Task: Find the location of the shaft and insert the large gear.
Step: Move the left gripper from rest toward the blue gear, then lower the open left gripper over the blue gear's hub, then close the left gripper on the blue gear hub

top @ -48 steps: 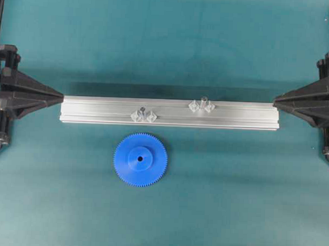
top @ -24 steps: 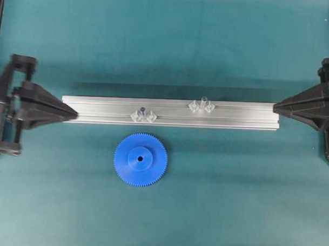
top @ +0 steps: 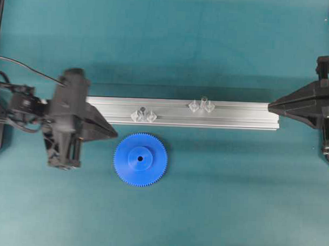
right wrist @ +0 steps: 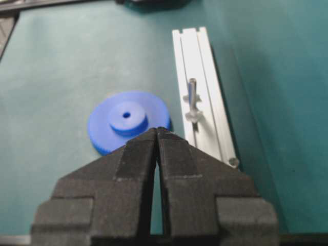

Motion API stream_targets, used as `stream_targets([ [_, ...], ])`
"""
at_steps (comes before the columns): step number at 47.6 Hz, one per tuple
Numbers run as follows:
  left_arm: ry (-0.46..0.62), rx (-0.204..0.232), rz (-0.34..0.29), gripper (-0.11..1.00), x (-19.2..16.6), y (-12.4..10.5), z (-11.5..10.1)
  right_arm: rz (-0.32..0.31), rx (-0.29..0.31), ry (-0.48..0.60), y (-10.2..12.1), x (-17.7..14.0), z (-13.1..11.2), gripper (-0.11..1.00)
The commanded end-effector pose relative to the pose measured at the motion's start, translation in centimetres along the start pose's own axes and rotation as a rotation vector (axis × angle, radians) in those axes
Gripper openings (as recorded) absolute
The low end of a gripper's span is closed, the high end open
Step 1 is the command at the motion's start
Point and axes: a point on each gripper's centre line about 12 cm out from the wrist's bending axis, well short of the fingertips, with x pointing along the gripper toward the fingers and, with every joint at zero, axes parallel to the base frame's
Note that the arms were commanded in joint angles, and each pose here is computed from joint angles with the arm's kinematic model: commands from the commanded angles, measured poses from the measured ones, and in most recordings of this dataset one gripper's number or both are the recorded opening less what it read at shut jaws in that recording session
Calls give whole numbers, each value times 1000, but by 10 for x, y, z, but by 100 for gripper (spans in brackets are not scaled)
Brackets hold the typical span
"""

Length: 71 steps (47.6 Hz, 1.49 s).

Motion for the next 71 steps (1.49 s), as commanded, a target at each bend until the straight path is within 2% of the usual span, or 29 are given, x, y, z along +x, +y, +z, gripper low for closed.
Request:
stream_targets([
  [1, 9, 11, -12, 1, 7, -6, 14, -8, 1, -10, 0, 1, 12, 8],
  [5, 55, 13, -10, 2, 17, -7, 14, -21, -9, 19, -2, 3, 14, 8],
  [9, 95, 14, -9, 10, 27, -9, 13, -31, -16, 55, -3, 5, 13, 8],
  [13, 114, 18, -14, 30, 35, -12, 13, -39, -19, 81, -4, 7, 14, 8],
  [19, 130, 23, -27, 68, 47, -19, 14, -46, -17, 118, -6, 8, 10, 8],
  [22, 143, 5, -27, 83, 53, -20, 13, -50, -16, 124, -6, 8, 9, 8],
  [25, 164, -20, -20, 93, 60, -19, 11, -50, -18, 123, -6, 7, 9, 8],
  [29, 208, -42, -12, 93, 69, -19, 6, -49, -16, 119, -6, 6, 10, 8],
  [44, 360, -41, 10, 93, 107, -18, -24, -49, -16, 116, -6, 5, 9, 8],
  [57, 428, -41, 24, 93, 127, -14, -45, -48, -16, 100, -6, 0, 10, 8],
  [71, 446, -49, 43, 93, 132, -4, -51, -50, -15, 115, -6, -7, 7, 8],
])
